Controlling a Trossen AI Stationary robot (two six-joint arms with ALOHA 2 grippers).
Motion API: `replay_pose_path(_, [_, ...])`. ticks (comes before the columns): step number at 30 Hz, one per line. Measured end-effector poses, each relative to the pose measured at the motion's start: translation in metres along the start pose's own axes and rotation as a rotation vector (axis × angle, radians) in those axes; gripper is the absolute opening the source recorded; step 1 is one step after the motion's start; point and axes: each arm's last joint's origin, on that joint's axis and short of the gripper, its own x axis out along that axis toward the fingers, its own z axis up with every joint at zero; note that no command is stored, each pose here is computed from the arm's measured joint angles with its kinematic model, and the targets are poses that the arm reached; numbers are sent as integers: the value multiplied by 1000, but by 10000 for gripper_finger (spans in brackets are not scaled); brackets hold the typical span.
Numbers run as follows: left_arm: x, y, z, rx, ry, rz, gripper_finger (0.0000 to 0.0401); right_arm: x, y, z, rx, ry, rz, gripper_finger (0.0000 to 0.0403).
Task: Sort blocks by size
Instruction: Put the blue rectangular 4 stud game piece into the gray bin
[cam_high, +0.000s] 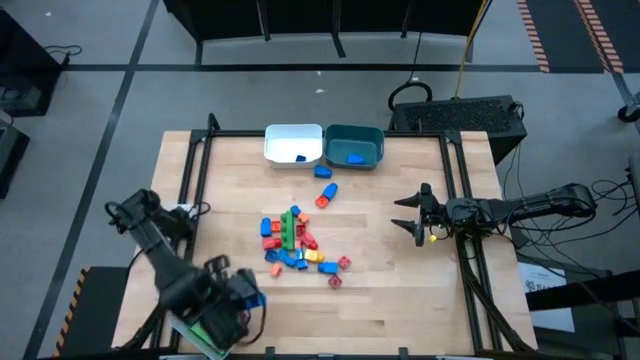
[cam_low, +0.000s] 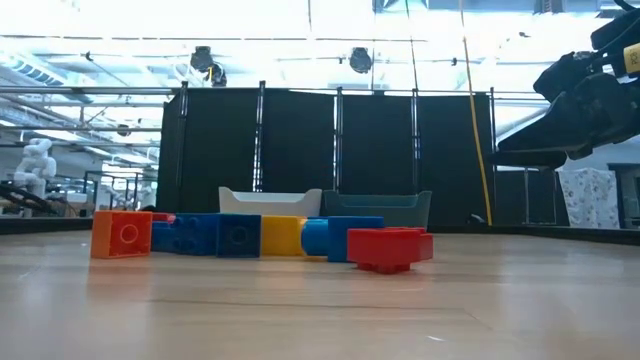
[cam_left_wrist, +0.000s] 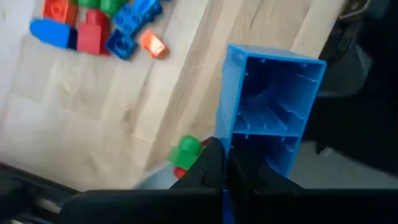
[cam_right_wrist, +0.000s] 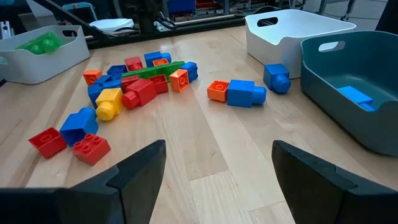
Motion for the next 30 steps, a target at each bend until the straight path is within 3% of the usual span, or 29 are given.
replay_pose_path(6, [2,-13,-38,-73,9,11,3,0,0,0,23,-5,0,279])
replay_pose_path(11, [21,-12,-69,-97,162,86,3,0,0,0,25,-8,-1,279])
replay_pose_path(15, [35,-9,-92,-52,258,154,3,0,0,1,26,-10,0,279])
replay_pose_path(18, [41,-8,-99,10,280,174,3,0,0,1,26,-12,1,279])
replay_pose_path(24, [43,-7,-97,133,194,175,5,0,0,1,27,-13,2,279])
replay_pose_path(30, [44,-7,-90,151,154,179,7,0,0,1,27,-13,1,279])
